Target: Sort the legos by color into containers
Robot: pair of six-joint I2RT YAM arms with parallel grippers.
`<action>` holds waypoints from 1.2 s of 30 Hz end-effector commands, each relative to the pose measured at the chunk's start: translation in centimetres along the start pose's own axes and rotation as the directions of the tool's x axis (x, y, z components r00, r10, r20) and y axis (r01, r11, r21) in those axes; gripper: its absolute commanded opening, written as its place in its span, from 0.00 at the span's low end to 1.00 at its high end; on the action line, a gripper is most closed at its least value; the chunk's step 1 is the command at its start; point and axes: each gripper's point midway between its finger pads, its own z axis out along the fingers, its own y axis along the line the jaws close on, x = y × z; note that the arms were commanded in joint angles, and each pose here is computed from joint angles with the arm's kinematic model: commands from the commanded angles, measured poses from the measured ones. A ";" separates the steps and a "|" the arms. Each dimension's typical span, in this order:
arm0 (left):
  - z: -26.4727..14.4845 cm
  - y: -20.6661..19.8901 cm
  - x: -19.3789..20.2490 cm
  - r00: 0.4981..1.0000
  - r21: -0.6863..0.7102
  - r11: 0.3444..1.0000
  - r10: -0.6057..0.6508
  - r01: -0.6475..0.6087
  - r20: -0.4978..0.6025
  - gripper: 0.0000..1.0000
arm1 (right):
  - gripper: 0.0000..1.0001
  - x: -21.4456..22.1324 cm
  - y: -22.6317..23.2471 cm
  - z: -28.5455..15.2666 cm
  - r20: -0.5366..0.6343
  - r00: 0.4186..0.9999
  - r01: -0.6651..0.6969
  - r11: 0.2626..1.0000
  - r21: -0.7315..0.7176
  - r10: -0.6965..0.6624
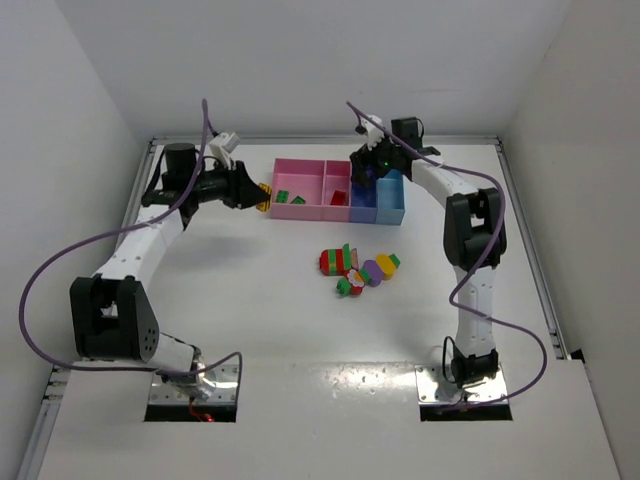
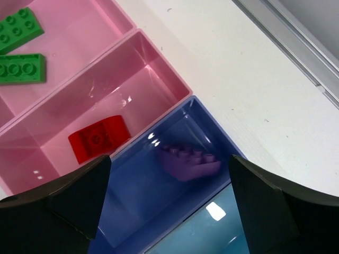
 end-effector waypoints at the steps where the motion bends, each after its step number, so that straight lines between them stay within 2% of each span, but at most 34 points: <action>1: 1.6 -2.0 -3.1 0.988 -0.013 0.988 0.152 -0.152 0.040 0.02 | 0.93 -4.7 -1.4 -1.8 0.098 0.995 0.004 0.997 0.079 -0.011; 4: 4.1 -2.6 -4.0 0.978 -0.060 0.978 0.204 -0.202 0.039 0.02 | 0.93 -7.5 -3.1 -6.0 0.169 0.985 -0.060 0.987 0.151 0.034; 6: 6.5 -2.7 -4.5 0.979 -0.050 0.980 0.197 -0.194 0.053 0.02 | 0.93 -9.0 -3.5 -8.7 0.211 0.975 -0.108 0.978 0.178 0.069; 7: 7.9 -4.3 -5.6 0.971 -0.024 0.974 0.228 -0.227 0.069 0.02 | 0.94 -10.8 -3.1 -11.2 0.244 0.968 -0.108 0.972 0.210 0.055; 9: 10.4 -4.5 -6.3 0.971 -0.029 0.973 0.229 -0.228 0.069 0.02 | 0.94 -10.9 -4.0 -14.6 0.260 0.963 -0.144 0.956 0.258 0.074; 10: 13.1 -5.1 -6.3 0.972 -0.003 0.974 0.226 -0.226 0.058 0.02 | 0.94 -9.4 -3.8 -15.3 0.238 0.967 -0.159 0.950 0.267 0.095; 11: 14.5 -4.8 -5.9 0.977 -0.013 0.978 0.209 -0.208 0.046 0.02 | 0.94 -10.2 -4.0 -18.5 0.267 0.960 -0.163 0.938 0.306 0.080; 13: 18.3 -5.5 -5.2 0.980 0.018 0.980 0.197 -0.197 0.038 0.02 | 0.94 -7.5 -3.2 -20.4 0.240 0.964 -0.190 0.928 0.321 0.114; 14: 19.5 -5.7 -5.1 0.980 0.023 0.981 0.193 -0.195 0.041 0.02 | 0.94 -7.8 -2.9 -23.2 0.263 0.960 -0.182 0.922 0.341 0.092; 15: 20.5 -6.1 -5.0 0.980 0.030 0.981 0.192 -0.193 0.048 0.02 | 0.94 -7.2 -2.6 -24.2 0.265 0.960 -0.189 0.916 0.353 0.096; 16: 21.6 -6.5 -5.3 0.980 0.033 0.981 0.187 -0.190 0.066 0.02 | 0.94 -5.2 -2.0 -24.5 0.239 0.963 -0.206 0.913 0.352 0.126; 20: 26.2 -8.6 -6.5 0.977 0.073 0.980 0.172 -0.183 0.129 0.02 | 0.94 -3.1 -0.6 -27.5 0.215 0.965 -0.226 0.895 0.384 0.152; 22: 28.4 -7.4 -5.9 0.976 0.076 0.981 0.164 -0.176 0.140 0.02 | 0.94 -1.8 -0.5 -28.6 0.204 0.963 -0.246 0.883 0.399 0.176; 24: 29.7 -8.5 -7.1 0.969 0.108 0.976 0.168 -0.189 0.183 0.02 | 0.94 -1.7 -0.1 -29.7 0.210 0.962 -0.248 0.875 0.417 0.172; 26: 31.8 -8.1 -5.8 0.974 0.130 0.977 0.143 -0.167 0.175 0.02 | 0.95 -1.6 0.2 -30.6 0.213 0.959 -0.263 0.867 0.423 0.187; 27: 32.0 -8.6 -7.2 0.965 0.138 0.973 0.155 -0.187 0.213 0.02 | 0.95 -1.1 0.2 -30.5 0.205 0.959 -0.267 0.863 0.429 0.195; 30: 33.9 -9.0 -6.8 0.957 0.145 0.970 0.155 -0.194 0.244 0.02 | 0.95 -1.0 0.2 -31.5 0.210 0.957 -0.274 0.854 0.443 0.198; 34: 35.9 -7.8 -5.9 0.952 0.114 0.975 0.156 -0.192 0.264 0.12 | 0.95 -0.8 0.1 -31.8 0.209 0.953 -0.292 0.846 0.446 0.219; 36: 36.6 -7.0 -5.6 0.949 0.094 0.978 0.156 -0.188 0.273 0.21 | 0.95 -1.0 -0.2 -32.2 0.221 0.949 -0.302 0.839 0.453 0.223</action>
